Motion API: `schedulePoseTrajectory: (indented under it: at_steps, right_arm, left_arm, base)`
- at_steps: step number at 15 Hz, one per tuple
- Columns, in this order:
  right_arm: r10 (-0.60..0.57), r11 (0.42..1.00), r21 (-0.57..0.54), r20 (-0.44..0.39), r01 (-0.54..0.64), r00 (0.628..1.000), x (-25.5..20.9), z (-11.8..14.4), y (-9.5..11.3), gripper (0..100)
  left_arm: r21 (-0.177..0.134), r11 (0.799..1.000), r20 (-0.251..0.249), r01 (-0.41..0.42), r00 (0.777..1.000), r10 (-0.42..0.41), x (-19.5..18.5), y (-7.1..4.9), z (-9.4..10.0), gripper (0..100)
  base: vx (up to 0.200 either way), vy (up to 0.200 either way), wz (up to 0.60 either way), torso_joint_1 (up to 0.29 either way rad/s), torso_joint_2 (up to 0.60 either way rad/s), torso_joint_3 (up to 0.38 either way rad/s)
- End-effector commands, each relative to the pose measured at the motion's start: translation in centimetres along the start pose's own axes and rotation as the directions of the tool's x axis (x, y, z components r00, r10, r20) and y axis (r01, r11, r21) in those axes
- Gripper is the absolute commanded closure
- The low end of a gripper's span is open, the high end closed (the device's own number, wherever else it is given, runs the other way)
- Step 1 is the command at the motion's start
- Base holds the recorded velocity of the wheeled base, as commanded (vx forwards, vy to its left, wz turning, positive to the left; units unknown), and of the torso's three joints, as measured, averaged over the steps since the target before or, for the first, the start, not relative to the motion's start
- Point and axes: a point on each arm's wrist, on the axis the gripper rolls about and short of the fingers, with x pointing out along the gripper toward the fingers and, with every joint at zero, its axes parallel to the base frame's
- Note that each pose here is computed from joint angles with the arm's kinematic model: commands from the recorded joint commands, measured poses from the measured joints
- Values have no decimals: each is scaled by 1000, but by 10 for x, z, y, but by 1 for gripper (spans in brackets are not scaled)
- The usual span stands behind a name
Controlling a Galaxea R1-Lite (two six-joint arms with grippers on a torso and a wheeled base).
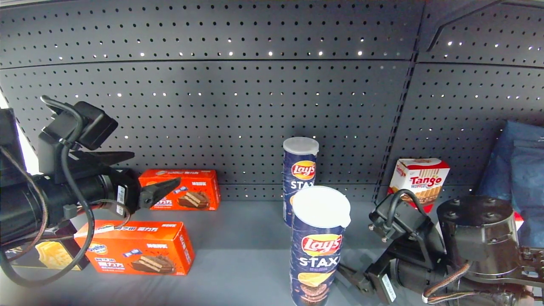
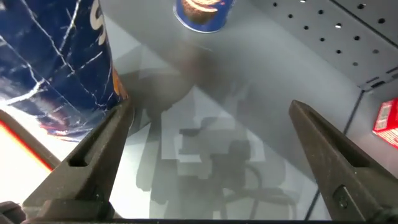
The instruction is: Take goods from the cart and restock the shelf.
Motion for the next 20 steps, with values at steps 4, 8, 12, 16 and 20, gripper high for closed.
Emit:
schedulePoseTrajectory:
  at_steps: [4,8,12,16,20]
  right_arm:
    - [2,1000,-3,0,-2,1000,2,1,1,0]
    - [10,1000,-6,1,-10,1000,6,3,4,0]
    - [15,1000,-9,0,-15,1000,5,3,5,0]
    - [21,1000,-12,1,-21,1000,5,3,7,0]
    - [22,1000,-12,-2,-22,1000,5,2,7,0]
  left_arm:
    - [0,1000,-5,2,1000,-2,0,0,-1,0]
    - [0,1000,-5,2,1000,-2,0,0,-1,0]
    - [-1,1000,-8,2,1000,-2,1,-1,-2,0]
    - [-1,1000,-9,3,1000,-3,1,-1,-3,0]
    - [-1,1000,-13,4,1000,-4,1,-1,-4,0]
  base:
    - [0,0,0,0,0,0]
    - [0,0,0,0,0,0]
    - [0,0,0,0,0,0]
    - [0,0,0,0,0,0]
    - [0,0,0,0,0,0]
